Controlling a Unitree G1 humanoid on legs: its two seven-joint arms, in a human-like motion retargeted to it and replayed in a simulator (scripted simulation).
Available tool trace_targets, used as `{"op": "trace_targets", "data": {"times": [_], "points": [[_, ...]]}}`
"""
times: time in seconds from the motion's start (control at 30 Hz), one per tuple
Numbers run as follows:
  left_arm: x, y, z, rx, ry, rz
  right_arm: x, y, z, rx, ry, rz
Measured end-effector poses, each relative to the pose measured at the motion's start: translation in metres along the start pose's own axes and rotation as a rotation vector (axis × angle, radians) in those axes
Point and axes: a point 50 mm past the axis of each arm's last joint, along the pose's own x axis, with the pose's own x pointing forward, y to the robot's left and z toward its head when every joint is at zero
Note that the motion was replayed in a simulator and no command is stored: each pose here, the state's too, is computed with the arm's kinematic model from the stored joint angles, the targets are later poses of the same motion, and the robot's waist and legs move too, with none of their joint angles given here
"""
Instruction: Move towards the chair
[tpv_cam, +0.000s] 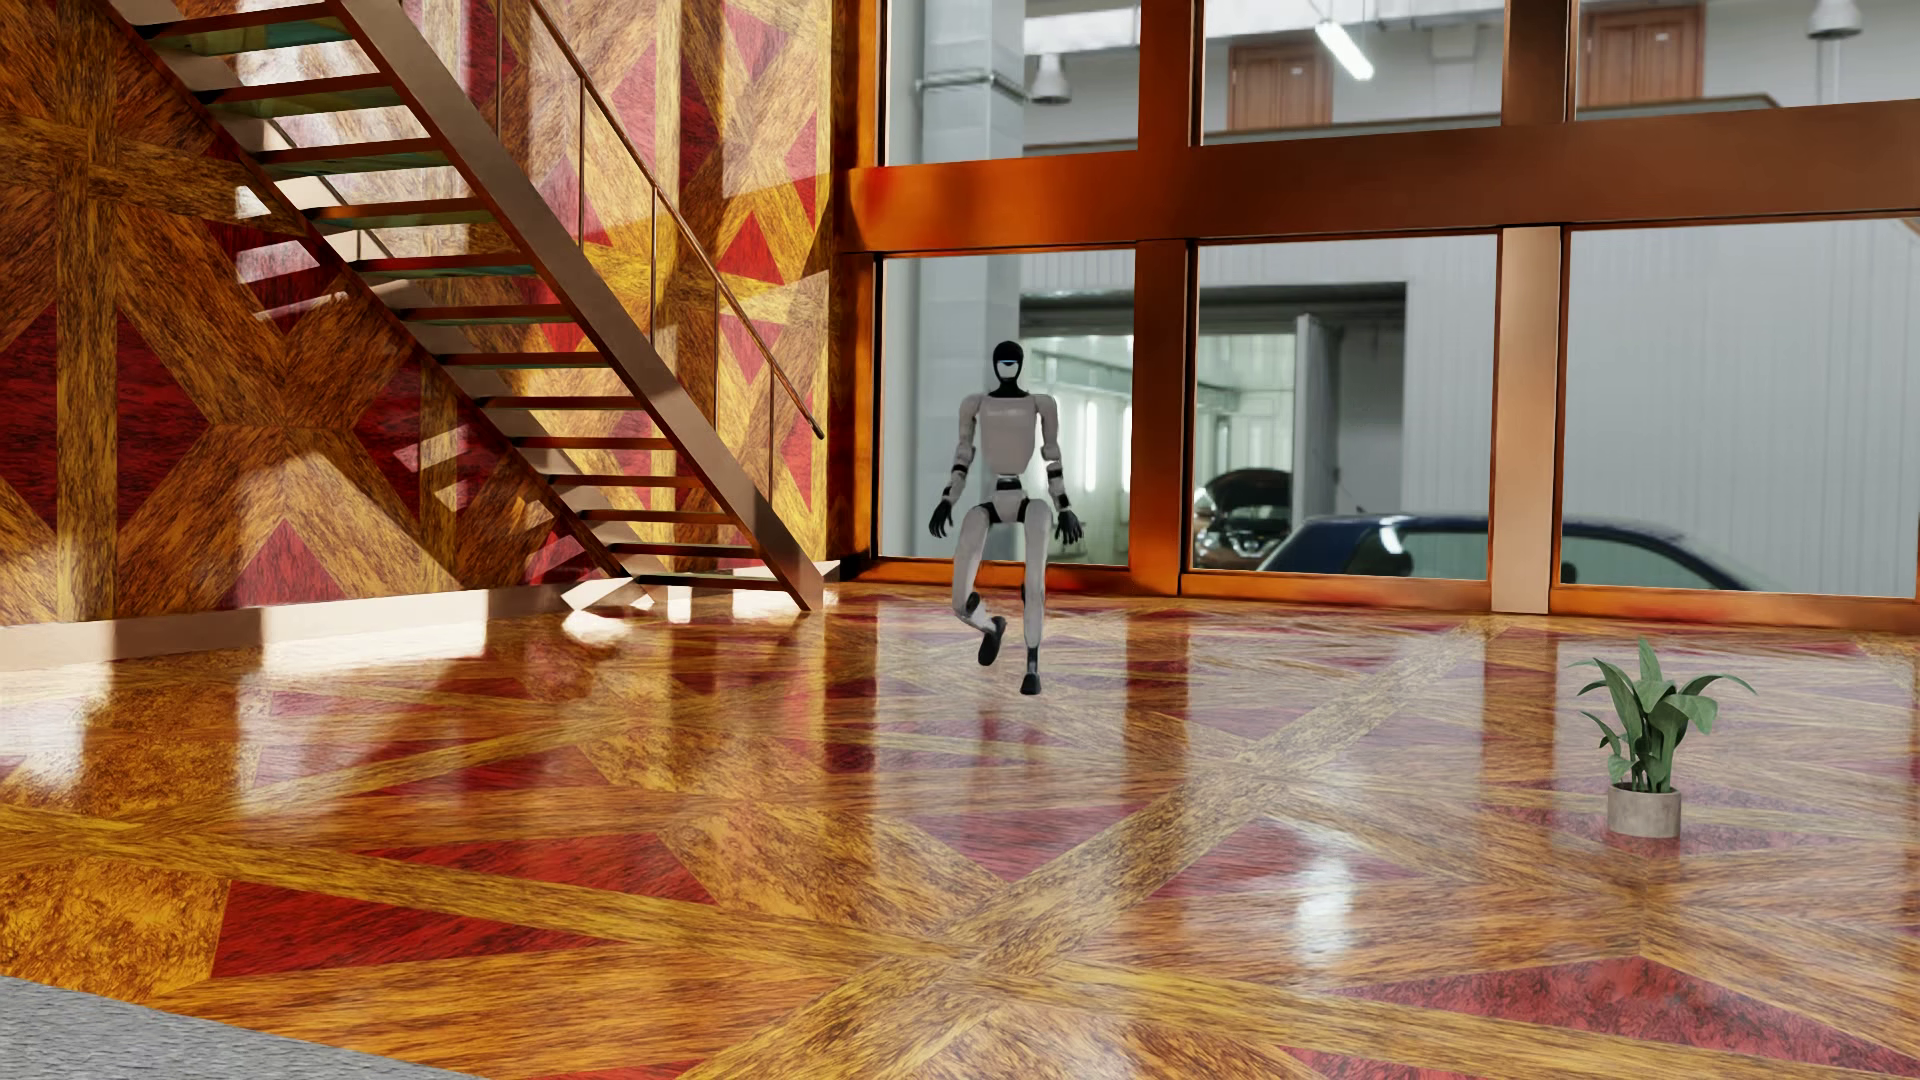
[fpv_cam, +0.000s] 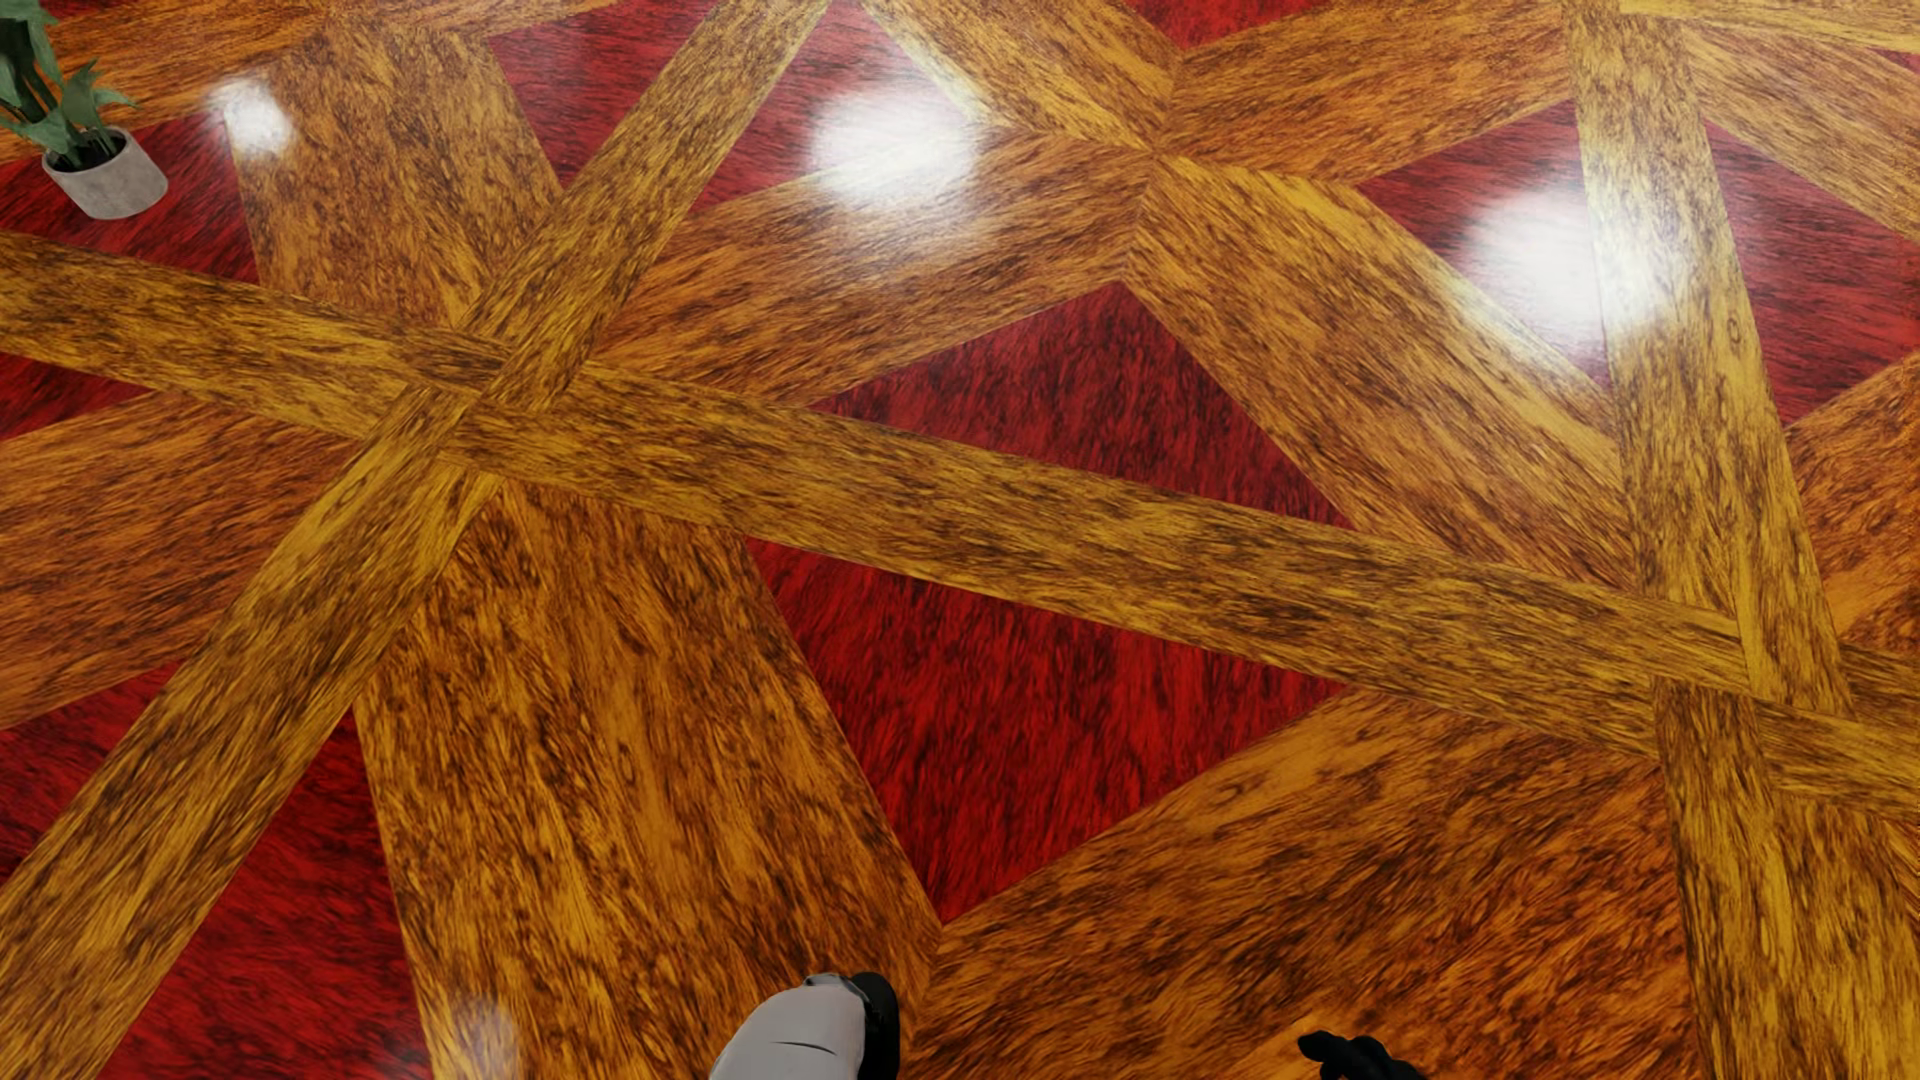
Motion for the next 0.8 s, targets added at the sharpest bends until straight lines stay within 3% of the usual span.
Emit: {"op": "trace_targets", "data": {"times": [0.07,0.13,0.2,0.27,0.37,0.43,0.5,0.6,0.7,0.8], "points": [[-0.009,0.063,0.046,0.037,-0.127,0.24,-0.008,0.037,-0.015,-0.014,0.039,0.205],[-0.035,0.127,0.091,-0.094,-0.302,0.471,-0.021,0.056,-0.029,-0.059,0.013,0.339],[-0.078,0.186,0.128,-0.211,-0.529,0.674,-0.031,0.06,-0.048,0.022,0.05,0.348],[-0.128,0.239,0.148,-0.187,-0.696,0.897,-0.04,0.065,-0.065,0.104,0.126,0.281],[-0.176,0.282,0.156,-0.051,-0.74,1.112,-0.055,0.087,-0.085,0.108,0.253,0.286],[-0.174,0.288,0.143,-0.019,-0.687,1.148,-0.058,0.103,-0.085,0.002,0.239,0.415],[-0.149,0.274,0.126,-0.064,-0.625,1.097,-0.057,0.109,-0.08,-0.037,0.224,0.48],[-0.077,0.214,0.098,-0.156,-0.428,0.797,-0.041,0.09,-0.058,0.048,0.18,0.331],[-0.014,0.105,0.05,-0.138,-0.175,0.393,-0.023,0.056,-0.015,0.166,0.029,0.162],[0.003,-0.001,0.016,0.077,-0.12,-0.024,-0.01,0.015,0.03,0.129,-0.171,0.048]]}}
